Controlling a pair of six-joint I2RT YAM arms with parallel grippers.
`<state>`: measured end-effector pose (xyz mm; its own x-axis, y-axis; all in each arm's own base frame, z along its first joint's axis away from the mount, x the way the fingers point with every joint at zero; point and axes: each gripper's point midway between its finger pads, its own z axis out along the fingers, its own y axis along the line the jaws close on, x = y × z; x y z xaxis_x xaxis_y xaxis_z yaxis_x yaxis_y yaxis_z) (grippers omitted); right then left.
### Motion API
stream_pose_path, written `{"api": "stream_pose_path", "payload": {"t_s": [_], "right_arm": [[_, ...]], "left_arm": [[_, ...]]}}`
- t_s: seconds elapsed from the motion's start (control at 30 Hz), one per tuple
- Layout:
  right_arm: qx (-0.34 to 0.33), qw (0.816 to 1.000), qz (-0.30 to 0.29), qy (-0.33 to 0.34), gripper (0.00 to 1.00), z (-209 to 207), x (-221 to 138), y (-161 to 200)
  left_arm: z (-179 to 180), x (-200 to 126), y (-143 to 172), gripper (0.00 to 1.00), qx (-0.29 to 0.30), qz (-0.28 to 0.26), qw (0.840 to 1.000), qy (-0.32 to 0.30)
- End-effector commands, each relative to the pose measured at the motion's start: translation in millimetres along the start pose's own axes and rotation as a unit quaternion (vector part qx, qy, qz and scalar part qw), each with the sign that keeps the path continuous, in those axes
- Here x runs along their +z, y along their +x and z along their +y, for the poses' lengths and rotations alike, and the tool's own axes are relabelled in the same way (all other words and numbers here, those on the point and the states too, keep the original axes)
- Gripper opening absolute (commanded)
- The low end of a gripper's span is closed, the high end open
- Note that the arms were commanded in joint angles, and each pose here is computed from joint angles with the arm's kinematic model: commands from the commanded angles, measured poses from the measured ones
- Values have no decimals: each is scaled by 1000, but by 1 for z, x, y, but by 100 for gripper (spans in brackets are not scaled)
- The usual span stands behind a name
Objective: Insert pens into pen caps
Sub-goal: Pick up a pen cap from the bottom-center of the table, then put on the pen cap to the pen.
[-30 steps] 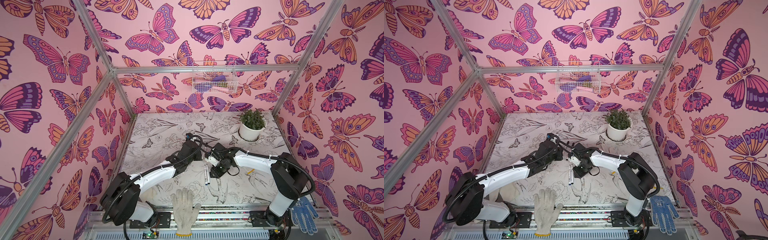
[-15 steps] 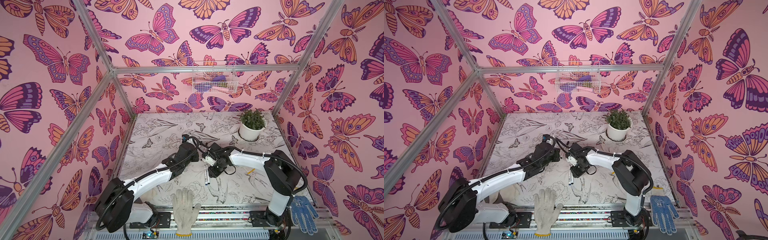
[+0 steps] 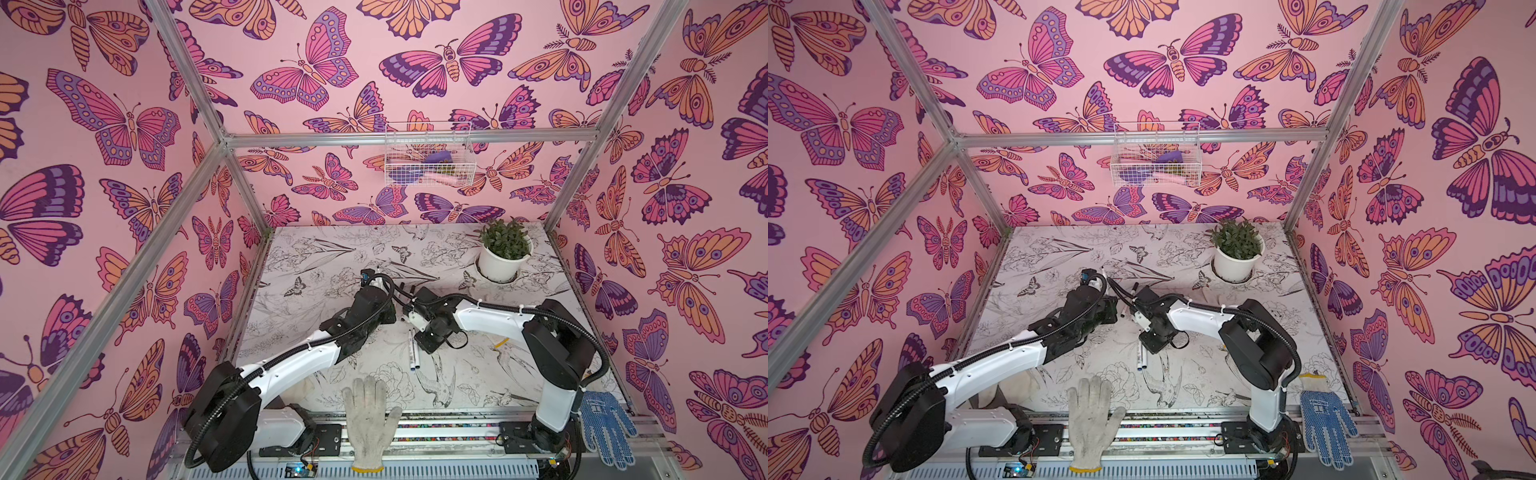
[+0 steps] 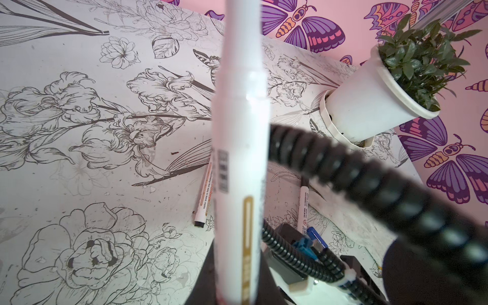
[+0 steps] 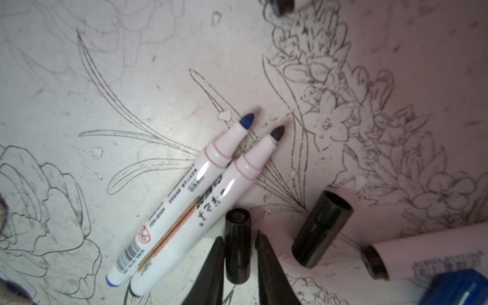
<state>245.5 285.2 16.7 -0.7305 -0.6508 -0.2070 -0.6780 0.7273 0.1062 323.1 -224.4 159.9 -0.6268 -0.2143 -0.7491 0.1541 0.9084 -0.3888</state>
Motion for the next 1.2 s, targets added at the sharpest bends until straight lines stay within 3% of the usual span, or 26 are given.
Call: {"api": "stream_pose_path", "payload": {"t_s": [0.0, 0.17, 0.3, 0.37, 0.47, 0.57, 0.73, 0.93, 1.17], "right_arm": [[-9, 999, 40, 25, 16, -5, 19, 17], [14, 999, -32, 24, 3, -13, -7, -2], [84, 981, -168, -39, 0, -27, -69, -31], [138, 953, -258, -82, 0, -41, -116, -43], [214, 891, -372, -147, 0, -71, -174, -53], [238, 847, -443, -174, 0, -84, -208, -57], [219, 825, -464, -237, 0, -69, -223, -65], [263, 760, -531, -267, 0, -88, -248, -68], [253, 755, -533, -288, 0, -84, -250, -66]], "left_arm": [[-4, 3, 6, 0, 4, 18, 1000, 15], [-24, 7, 15, 0, 31, 41, 996, 70], [-46, 9, 27, 0, 65, 71, 987, 131], [-54, 10, 33, 0, 78, 86, 981, 153], [-72, 11, 44, 0, 96, 109, 970, 196], [-95, 9, 53, 0, 125, 128, 954, 240], [-126, 5, 61, 0, 166, 139, 932, 291], [-140, -1, 67, 0, 190, 144, 920, 311], [-146, -1, 71, 0, 201, 152, 915, 315]]}}
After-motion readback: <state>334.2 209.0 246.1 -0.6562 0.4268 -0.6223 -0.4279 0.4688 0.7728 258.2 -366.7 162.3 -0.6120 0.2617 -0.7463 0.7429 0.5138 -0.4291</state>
